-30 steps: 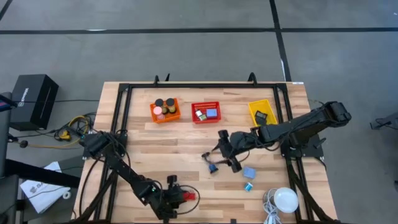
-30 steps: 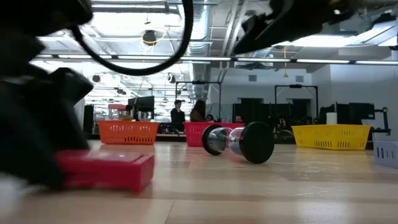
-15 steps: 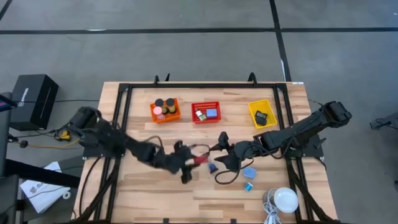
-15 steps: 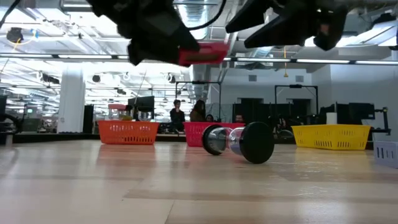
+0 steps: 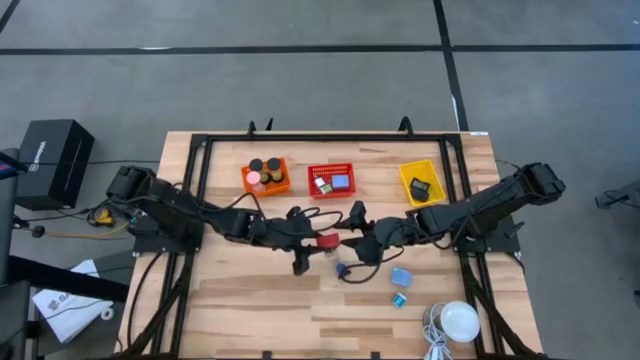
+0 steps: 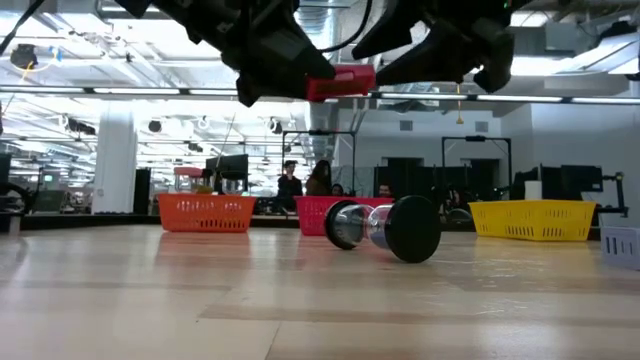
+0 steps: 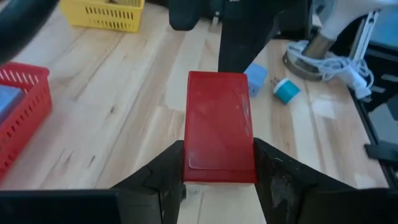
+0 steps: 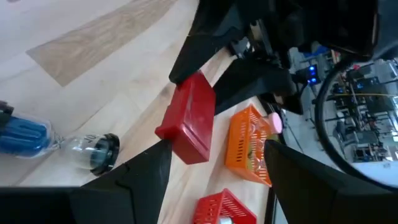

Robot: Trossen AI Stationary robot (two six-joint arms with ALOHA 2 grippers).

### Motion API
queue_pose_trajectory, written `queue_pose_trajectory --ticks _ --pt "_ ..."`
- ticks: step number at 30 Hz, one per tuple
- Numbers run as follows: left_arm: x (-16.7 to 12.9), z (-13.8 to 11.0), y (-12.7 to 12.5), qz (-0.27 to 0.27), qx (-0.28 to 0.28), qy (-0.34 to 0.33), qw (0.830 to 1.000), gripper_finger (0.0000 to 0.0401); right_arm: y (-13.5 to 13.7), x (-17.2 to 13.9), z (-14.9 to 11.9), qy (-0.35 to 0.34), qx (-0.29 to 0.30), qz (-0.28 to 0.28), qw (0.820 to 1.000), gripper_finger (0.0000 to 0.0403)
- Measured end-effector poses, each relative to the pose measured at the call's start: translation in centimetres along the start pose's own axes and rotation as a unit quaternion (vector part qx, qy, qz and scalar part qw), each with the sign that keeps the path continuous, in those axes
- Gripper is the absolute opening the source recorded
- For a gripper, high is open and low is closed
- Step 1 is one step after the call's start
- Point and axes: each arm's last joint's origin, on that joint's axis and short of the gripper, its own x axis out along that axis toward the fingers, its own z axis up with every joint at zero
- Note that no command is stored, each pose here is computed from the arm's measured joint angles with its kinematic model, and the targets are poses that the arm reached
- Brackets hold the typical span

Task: Pick & Place Office items
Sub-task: Put the red digital clock into the yellow bin

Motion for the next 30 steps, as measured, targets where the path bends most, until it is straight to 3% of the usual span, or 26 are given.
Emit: queue_pose_trajectory --ticks 4,8,13,30 --pt "0.1 0.2 0.7 0.005 -0.005 0.002 1.000 0.0158 -0.1 0.4 -0.3 0.002 -0.024 0.001 1.000 0.0249" --pt "0.0 0.7 1.0 -0.023 -0.014 -0.008 1.000 0.0169 0.7 1.4 -0.3 0.004 -0.080 0.006 0.997 0.0249" --pt "-0.6 1.7 1.1 -0.033 -0.013 -0.028 0.999 0.0154 0.9 1.5 0.2 0.031 -0.099 -0.029 0.994 0.0249" --pt "-1.9 2.9 1.2 -0.038 0.004 -0.063 0.997 0.0159 -0.4 1.6 0.7 -0.003 -0.061 -0.087 0.994 0.0248"
